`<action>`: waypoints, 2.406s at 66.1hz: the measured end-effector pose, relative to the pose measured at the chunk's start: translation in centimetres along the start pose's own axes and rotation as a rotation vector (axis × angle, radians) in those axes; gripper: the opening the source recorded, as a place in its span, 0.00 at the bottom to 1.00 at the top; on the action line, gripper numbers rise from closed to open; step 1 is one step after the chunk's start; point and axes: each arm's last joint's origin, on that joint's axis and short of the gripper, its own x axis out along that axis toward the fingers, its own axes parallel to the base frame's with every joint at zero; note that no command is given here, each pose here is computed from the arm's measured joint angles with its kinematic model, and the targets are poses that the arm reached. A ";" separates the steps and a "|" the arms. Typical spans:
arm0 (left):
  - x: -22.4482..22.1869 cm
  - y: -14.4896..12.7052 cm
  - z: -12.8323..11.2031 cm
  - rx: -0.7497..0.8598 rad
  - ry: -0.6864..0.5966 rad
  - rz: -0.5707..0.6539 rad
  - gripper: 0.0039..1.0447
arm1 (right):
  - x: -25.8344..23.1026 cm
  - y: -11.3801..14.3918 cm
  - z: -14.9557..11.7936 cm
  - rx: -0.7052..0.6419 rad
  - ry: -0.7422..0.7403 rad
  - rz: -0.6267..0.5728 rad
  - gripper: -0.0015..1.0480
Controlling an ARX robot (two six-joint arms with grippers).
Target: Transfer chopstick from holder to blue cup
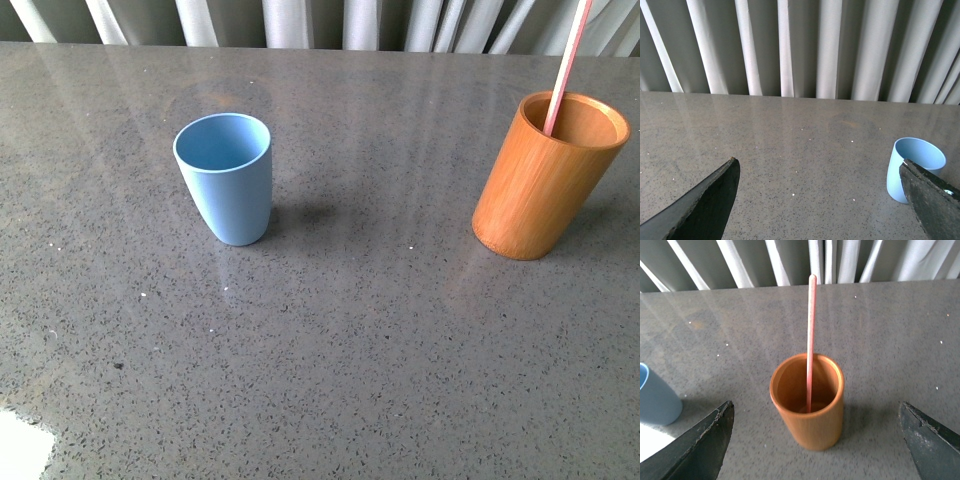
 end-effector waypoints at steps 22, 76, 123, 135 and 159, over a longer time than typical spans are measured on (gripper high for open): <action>0.0 0.0 0.0 0.000 0.000 0.000 0.92 | 8.3 0.4 1.5 -0.046 0.037 -0.003 0.91; 0.0 0.0 0.0 0.000 0.000 0.000 0.92 | 13.6 0.5 4.3 -0.059 0.055 -0.031 0.91; 0.0 0.0 0.0 0.000 0.000 0.000 0.92 | 14.1 0.5 3.7 -0.057 0.092 -0.029 0.86; 0.0 0.0 0.0 0.000 0.000 0.000 0.92 | 14.3 0.5 3.8 -0.058 0.094 -0.029 0.75; 0.0 0.0 0.0 0.000 0.000 0.000 0.92 | 14.6 0.7 3.7 -0.060 0.104 -0.028 0.45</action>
